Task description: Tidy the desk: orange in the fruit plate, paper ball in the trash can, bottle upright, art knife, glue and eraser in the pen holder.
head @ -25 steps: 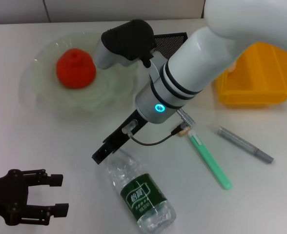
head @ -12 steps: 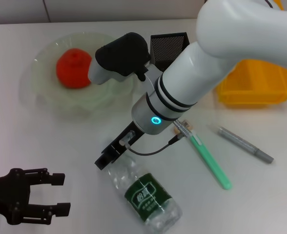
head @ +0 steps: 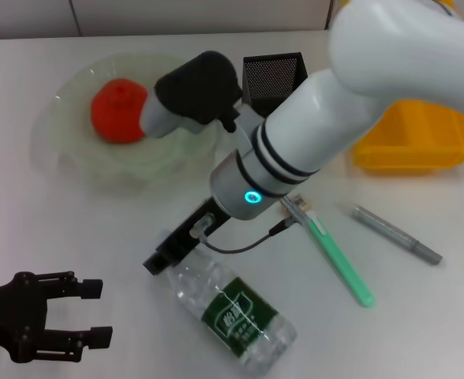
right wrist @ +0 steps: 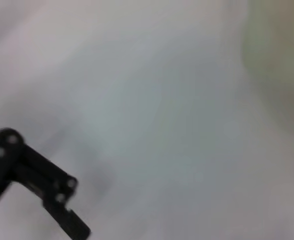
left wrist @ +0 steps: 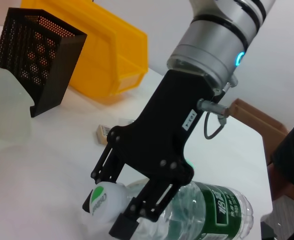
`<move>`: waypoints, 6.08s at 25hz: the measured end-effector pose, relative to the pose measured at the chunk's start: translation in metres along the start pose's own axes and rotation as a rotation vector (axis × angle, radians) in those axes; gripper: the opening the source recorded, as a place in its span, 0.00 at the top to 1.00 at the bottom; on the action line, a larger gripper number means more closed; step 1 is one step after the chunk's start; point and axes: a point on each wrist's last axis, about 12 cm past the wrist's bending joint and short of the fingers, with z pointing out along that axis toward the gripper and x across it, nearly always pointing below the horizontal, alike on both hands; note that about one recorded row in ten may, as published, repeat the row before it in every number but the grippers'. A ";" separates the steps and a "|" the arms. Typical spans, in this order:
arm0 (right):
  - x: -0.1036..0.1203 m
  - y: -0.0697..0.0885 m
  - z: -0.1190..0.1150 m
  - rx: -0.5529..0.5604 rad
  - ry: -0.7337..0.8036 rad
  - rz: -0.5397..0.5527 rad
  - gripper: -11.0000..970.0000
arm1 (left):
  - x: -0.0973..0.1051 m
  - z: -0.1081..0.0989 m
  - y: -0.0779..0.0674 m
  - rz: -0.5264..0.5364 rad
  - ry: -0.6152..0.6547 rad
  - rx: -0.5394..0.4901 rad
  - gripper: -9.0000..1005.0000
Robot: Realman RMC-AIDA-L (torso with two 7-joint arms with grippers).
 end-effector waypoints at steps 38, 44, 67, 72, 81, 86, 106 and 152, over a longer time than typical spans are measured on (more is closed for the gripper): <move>0.075 -0.031 -0.022 -0.049 -1.029 -0.317 0.54 | -0.013 -0.010 0.004 0.039 -0.116 -0.048 0.17; 0.074 -0.023 -0.018 -0.032 -1.051 -0.411 0.54 | -0.014 -0.009 0.005 0.051 -0.130 -0.050 0.17; 0.060 0.003 0.002 0.035 -1.032 -0.610 0.52 | -0.013 -0.040 0.010 0.046 -0.092 -0.120 0.17; 0.056 0.002 0.004 0.055 -1.005 -0.592 0.52 | -0.012 -0.035 0.012 0.035 -0.103 -0.124 0.17; 0.048 -0.003 0.009 0.086 -0.965 -0.505 0.51 | -0.011 -0.031 0.015 0.023 -0.138 -0.146 0.17; 0.047 -0.007 0.010 0.089 -0.940 -0.474 0.50 | -0.012 -0.032 0.015 0.029 -0.155 -0.153 0.17; 0.054 -0.006 0.012 0.067 -0.943 -0.443 0.39 | -0.013 -0.032 0.015 0.036 -0.168 -0.159 0.17; 0.059 -0.019 -0.214 0.265 0.031 -0.074 0.21 | -0.018 -0.004 0.007 0.128 -0.145 -0.013 0.17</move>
